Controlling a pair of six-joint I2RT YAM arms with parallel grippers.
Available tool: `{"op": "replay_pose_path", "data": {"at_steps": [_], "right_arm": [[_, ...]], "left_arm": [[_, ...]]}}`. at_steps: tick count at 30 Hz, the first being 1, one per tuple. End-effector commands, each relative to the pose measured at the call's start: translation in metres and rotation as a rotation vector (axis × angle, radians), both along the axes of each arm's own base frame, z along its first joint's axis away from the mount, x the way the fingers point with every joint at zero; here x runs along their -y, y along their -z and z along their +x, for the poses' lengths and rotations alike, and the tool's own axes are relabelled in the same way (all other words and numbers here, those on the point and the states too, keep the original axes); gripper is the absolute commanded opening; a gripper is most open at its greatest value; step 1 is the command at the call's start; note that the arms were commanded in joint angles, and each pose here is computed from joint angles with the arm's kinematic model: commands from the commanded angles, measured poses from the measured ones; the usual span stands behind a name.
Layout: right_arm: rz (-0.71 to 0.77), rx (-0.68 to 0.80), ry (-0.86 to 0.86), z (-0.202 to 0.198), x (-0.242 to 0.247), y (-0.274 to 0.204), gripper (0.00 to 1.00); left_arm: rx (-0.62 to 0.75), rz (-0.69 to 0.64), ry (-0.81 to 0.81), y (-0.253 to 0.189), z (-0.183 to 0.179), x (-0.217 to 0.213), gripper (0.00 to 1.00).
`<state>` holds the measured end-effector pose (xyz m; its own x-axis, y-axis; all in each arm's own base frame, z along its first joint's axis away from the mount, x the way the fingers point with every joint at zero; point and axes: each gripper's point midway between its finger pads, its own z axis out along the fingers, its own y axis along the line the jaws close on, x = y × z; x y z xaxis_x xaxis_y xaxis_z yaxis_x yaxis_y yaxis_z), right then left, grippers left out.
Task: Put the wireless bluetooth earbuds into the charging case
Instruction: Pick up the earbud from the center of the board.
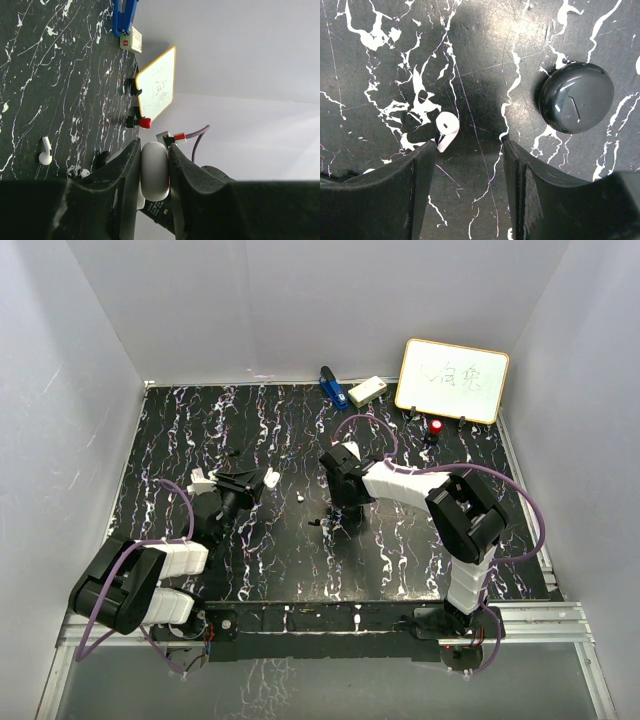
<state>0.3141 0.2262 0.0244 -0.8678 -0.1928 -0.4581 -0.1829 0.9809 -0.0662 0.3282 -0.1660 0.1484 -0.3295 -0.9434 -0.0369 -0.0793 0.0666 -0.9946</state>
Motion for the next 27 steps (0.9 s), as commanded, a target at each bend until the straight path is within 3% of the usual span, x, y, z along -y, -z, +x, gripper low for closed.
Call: {"op": "replay_pose_path", "data": {"at_steps": [1,20,27], "right_arm": [[-0.067,-0.011,0.014,-0.008,0.018,0.001,0.54],[0.096,-0.038,0.061,0.01,-0.028,-0.007,0.5],[0.086,-0.067,0.12,0.008,-0.027,0.004,0.48]], "left_arm": [[0.056,-0.012,0.005,-0.019,0.003,0.001,0.0],[0.045,-0.021,-0.002,-0.014,0.002,0.0,0.0],[0.055,-0.041,0.011,-0.015,0.001,0.002,0.0]]}}
